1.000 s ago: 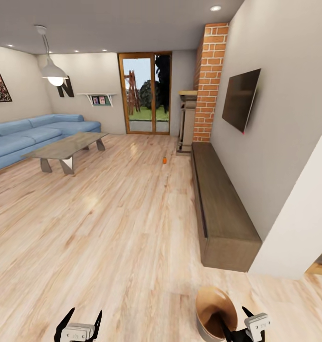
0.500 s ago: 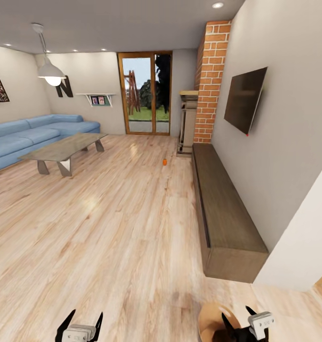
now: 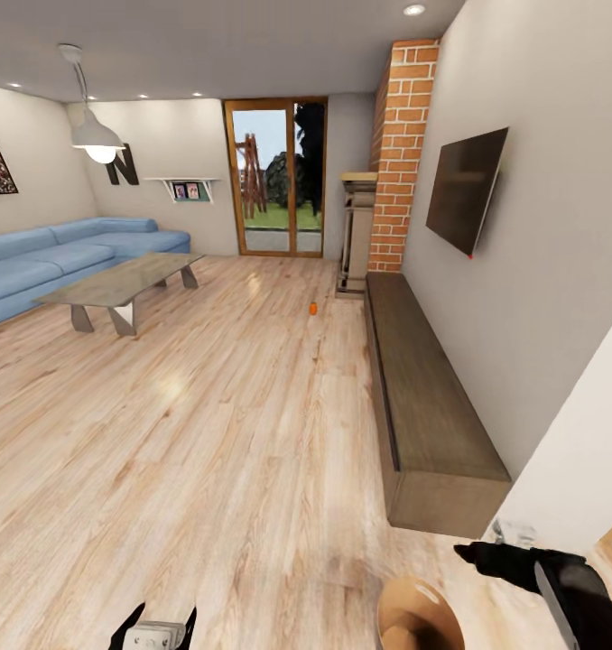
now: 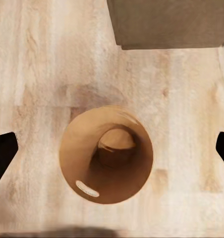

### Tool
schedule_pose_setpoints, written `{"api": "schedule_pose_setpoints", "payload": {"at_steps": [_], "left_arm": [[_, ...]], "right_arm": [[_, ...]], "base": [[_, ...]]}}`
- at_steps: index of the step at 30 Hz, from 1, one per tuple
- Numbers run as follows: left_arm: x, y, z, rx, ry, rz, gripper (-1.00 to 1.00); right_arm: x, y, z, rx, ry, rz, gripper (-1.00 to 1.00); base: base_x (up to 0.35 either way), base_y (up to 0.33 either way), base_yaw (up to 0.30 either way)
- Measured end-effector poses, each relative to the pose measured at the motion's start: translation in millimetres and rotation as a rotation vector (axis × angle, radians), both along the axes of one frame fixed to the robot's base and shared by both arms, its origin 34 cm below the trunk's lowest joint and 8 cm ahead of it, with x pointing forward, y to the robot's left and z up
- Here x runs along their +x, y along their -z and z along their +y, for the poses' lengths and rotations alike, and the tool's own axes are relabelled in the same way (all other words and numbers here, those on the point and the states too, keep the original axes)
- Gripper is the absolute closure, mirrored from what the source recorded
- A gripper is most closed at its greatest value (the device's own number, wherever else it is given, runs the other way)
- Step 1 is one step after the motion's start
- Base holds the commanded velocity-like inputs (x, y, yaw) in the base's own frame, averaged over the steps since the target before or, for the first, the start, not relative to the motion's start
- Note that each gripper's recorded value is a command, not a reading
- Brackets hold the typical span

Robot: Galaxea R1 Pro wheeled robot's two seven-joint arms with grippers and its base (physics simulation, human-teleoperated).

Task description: Put the three can of soda from the living room inside the tash can in the kitchen.

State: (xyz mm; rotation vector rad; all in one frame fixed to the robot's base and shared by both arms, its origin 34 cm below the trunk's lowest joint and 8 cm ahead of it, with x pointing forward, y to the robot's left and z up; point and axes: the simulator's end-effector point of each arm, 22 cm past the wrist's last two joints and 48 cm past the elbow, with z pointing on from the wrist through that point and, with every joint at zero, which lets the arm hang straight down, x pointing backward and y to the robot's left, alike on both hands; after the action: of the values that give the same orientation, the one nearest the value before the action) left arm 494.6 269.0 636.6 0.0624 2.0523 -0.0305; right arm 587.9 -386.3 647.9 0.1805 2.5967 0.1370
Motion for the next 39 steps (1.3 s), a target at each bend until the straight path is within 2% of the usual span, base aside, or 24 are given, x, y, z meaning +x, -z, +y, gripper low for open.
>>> {"api": "schedule_pose_setpoints", "payload": {"at_steps": [2,5,9,15,39], "left_arm": [[-0.4,0.7,0.2,-0.001,-0.001,0.005,-1.00],[-0.7,1.1,0.7,-0.001,-0.002,0.008,-1.00],[-1.8,4.1,2.0,-0.002,-0.006,0.013,-1.00],[-3.9,17.1,1.2,-0.002,-0.004,0.020,-1.00],[-10.8,67.1,0.9,0.000,0.003,0.038,-1.00]], "right_arm": [[13.8,-12.0,-15.7,0.023,0.037,0.092,-1.00],[32.8,-31.9,-28.5,0.036,0.061,0.149,-1.00],[41.2,-38.9,-26.1,0.012,0.026,0.198,-1.00],[44.3,-30.8,-20.4,-0.016,-0.010,0.220,-1.00],[41.6,9.1,-29.6,-0.046,-0.013,0.223,-1.00]], "base": [[0.000,0.000,0.000],[0.000,0.000,0.000],[0.000,0.000,0.000],[0.000,0.000,0.000],[0.000,0.000,0.000]]}}
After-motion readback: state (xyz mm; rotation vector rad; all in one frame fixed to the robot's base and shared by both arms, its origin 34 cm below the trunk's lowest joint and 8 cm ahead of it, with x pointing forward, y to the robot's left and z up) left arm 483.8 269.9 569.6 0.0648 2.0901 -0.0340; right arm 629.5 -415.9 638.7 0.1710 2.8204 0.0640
